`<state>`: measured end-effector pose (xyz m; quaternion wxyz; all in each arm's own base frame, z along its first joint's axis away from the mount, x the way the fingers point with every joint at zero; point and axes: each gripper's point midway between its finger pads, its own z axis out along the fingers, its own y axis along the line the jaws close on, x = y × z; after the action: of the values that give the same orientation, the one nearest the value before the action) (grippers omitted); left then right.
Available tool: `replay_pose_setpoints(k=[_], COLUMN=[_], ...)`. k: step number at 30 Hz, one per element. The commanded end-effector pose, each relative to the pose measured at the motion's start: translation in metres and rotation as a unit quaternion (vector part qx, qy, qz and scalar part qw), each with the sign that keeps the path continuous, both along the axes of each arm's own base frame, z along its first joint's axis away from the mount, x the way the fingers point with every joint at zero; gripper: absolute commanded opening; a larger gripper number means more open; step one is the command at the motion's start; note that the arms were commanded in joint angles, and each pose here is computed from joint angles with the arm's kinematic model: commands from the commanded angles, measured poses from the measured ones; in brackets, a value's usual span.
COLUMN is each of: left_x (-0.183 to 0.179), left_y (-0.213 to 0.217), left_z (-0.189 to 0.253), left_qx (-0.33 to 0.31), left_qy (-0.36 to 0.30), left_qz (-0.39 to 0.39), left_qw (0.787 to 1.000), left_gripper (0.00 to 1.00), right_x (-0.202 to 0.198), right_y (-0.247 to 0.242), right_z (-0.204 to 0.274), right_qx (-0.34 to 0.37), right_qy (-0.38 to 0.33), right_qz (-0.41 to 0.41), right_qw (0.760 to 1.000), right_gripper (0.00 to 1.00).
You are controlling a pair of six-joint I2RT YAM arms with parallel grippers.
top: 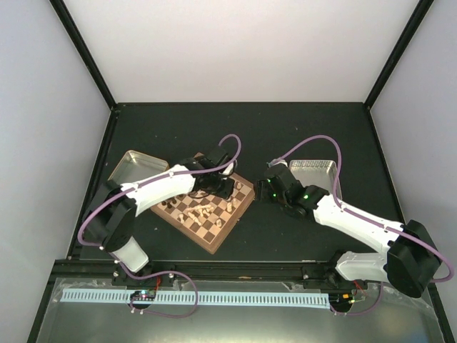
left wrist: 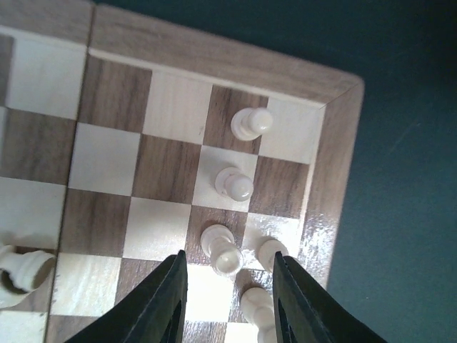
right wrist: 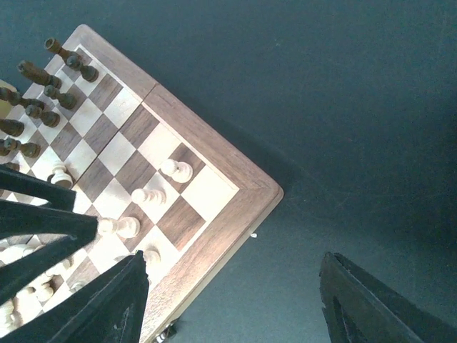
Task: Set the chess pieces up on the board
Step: Place the chess piece on the chessboard.
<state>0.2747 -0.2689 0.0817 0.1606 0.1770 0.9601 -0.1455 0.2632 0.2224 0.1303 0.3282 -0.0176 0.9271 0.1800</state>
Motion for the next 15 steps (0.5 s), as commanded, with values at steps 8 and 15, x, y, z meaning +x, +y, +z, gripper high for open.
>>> replay_pose_setpoints(k=[8, 15], left_x=[0.017, 0.009], left_y=[0.032, 0.08], left_z=[0.079, 0.099], left_qx=[-0.042, -0.063], left_qy=[-0.114, -0.158], left_qz=[0.07, 0.134], left_qw=[0.99, 0.976], left_gripper=[0.35, 0.33], right_x=[0.002, -0.001], right_y=[0.026, 0.066], right_z=[0.02, 0.011], right_qx=[0.016, -0.048], right_qy=[0.011, 0.059], right_qz=[0.059, 0.122], right_qw=[0.998, 0.99], right_gripper=[0.64, 0.49])
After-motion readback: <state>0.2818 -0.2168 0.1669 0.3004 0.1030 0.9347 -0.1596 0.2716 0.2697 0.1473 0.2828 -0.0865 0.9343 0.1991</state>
